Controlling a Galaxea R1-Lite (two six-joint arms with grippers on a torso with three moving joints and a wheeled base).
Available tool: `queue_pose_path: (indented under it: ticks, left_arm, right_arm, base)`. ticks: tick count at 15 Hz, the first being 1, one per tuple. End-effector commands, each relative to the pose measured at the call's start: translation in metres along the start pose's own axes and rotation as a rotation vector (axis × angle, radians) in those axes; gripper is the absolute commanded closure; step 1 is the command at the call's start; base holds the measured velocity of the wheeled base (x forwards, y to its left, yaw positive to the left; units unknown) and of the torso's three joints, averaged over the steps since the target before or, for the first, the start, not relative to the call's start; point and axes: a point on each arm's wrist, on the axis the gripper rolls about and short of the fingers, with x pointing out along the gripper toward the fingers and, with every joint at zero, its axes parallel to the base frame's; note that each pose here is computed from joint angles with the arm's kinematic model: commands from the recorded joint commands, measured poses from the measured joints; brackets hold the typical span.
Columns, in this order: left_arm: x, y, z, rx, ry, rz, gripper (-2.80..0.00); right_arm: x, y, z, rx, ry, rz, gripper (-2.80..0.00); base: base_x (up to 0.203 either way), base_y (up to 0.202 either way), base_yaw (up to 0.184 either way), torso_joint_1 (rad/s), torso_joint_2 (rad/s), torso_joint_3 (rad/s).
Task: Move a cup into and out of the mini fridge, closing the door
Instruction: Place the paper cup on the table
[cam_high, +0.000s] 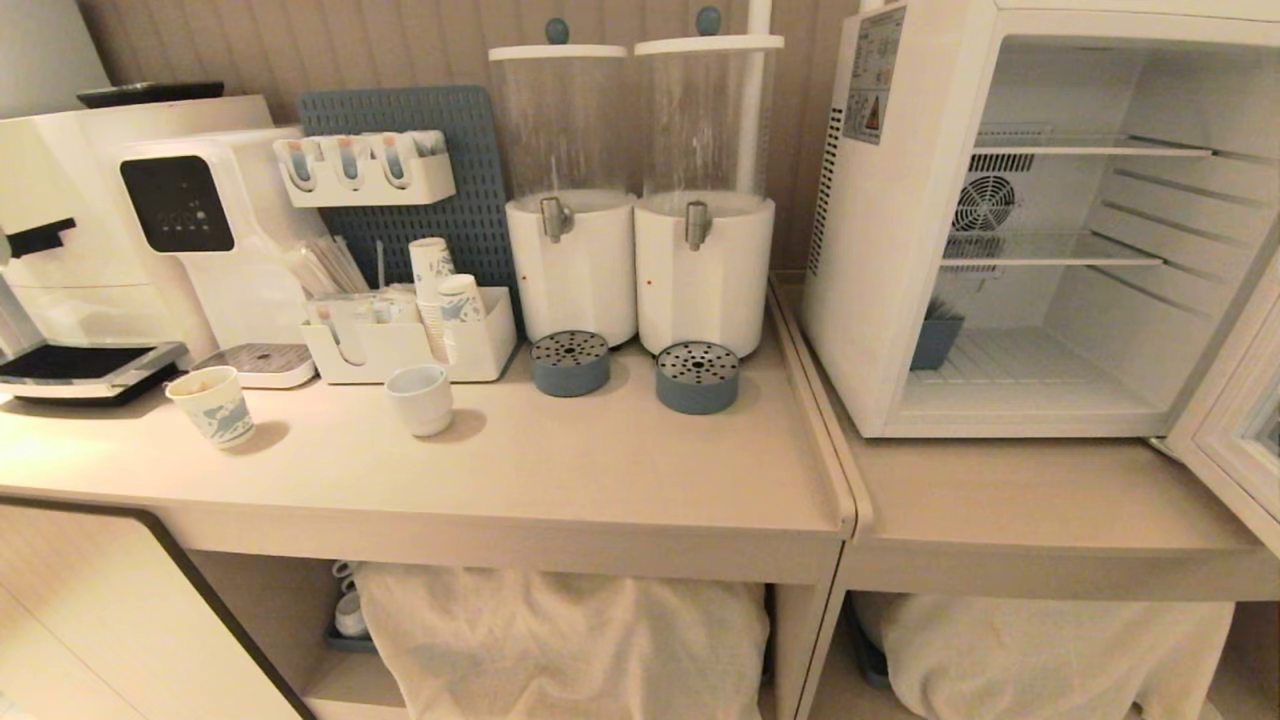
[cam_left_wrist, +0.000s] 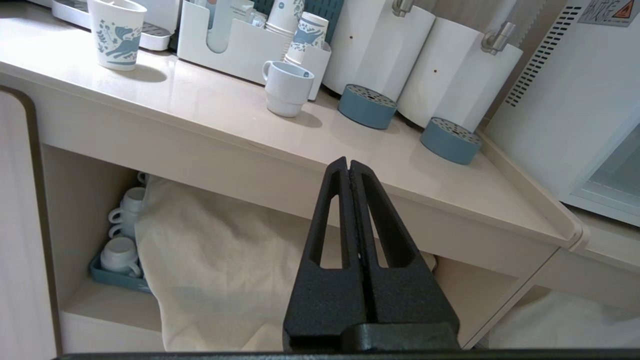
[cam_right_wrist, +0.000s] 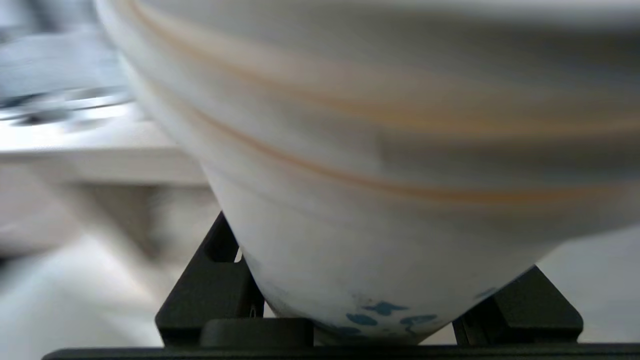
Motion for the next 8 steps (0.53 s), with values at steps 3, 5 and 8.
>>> queue_pose_path:
  ticks: [3, 5, 8]
  left_arm:
    - [0.001, 0.004, -0.011, 0.002, 0.033, 0.013, 0.00]
    - [0.001, 0.004, -0.010, 0.034, 0.029, 0.013, 0.00]
    - [0.001, 0.004, -0.012, 0.226, 0.044, 0.012, 0.00]
  right_arm:
    - [0.040, -0.023, -0.061, -0.103, -0.022, -0.126, 0.00]
    - [0.044, -0.028, -0.076, -0.167, 0.030, -0.188, 0.00]
    - [0.043, -0.027, -0.072, -0.191, 0.011, -0.201, 0.00]
  base:
    - [0.000, 0.000, 0.000, 0.000, 0.00, 0.000]
    - [0.000, 0.000, 0.000, 0.000, 0.00, 0.000]
    - [0.000, 0.000, 0.000, 0.000, 0.00, 0.000]
